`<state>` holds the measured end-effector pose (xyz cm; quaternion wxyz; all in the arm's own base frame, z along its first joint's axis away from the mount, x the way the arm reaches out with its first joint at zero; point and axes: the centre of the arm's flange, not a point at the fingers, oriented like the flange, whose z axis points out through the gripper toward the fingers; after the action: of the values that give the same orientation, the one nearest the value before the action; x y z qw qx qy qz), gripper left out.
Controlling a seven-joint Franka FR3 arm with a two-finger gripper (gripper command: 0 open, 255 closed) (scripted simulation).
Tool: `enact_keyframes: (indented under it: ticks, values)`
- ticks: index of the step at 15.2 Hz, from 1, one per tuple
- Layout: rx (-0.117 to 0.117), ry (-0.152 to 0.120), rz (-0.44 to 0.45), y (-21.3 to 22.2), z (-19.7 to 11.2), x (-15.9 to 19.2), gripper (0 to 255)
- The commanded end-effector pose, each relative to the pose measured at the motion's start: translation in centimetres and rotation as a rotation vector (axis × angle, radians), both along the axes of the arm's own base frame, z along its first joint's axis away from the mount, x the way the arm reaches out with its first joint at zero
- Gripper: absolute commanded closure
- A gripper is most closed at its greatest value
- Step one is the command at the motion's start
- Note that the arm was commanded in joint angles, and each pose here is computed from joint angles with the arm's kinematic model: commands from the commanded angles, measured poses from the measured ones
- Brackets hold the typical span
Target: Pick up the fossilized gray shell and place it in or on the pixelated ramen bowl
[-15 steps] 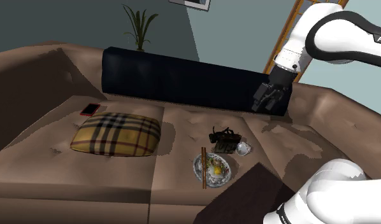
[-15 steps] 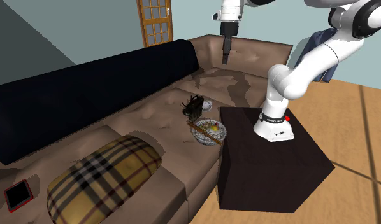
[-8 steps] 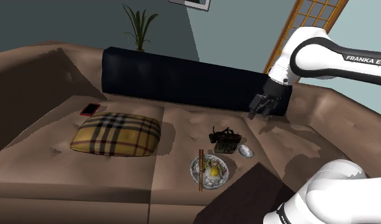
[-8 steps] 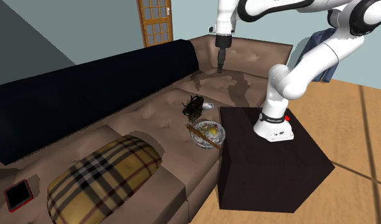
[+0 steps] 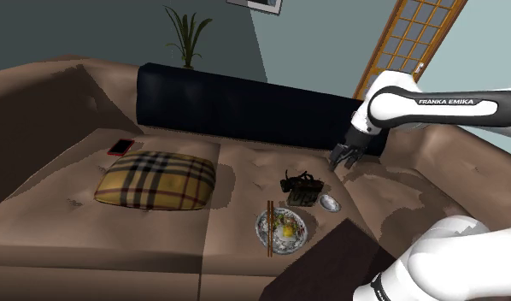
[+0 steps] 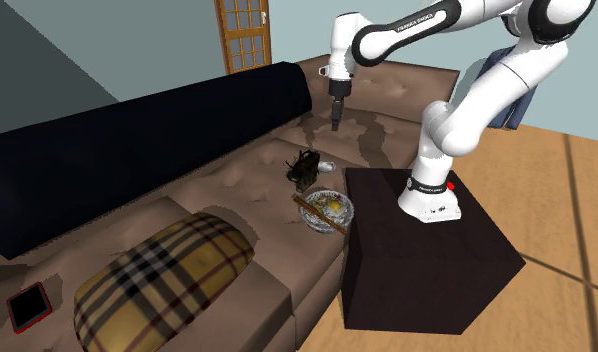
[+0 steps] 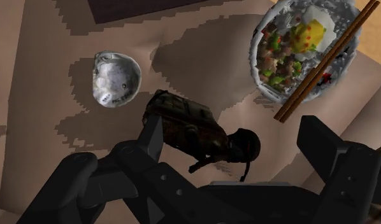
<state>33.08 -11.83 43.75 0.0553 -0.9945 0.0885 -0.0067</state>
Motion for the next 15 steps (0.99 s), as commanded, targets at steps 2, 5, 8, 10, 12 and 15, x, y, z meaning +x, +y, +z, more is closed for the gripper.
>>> enact_keyframes:
  ticks: [2,5,8,10,12,15]
  values:
    - [-0.004,-0.001,-0.007,-2.5,-3.0,0.8,0]
    - [-0.006,0.001,-0.015,-4.7,-6.1,1.5,0]
    - [-0.008,0.003,-0.022,-7.0,-9.3,2.1,0]
    - [-0.009,0.005,-0.027,-8.5,-11.4,2.5,0]
    - [-0.010,0.006,-0.031,-10.0,-13.5,3.0,0]
    - [-0.012,0.008,-0.039,-12.3,-16.7,3.6,0]
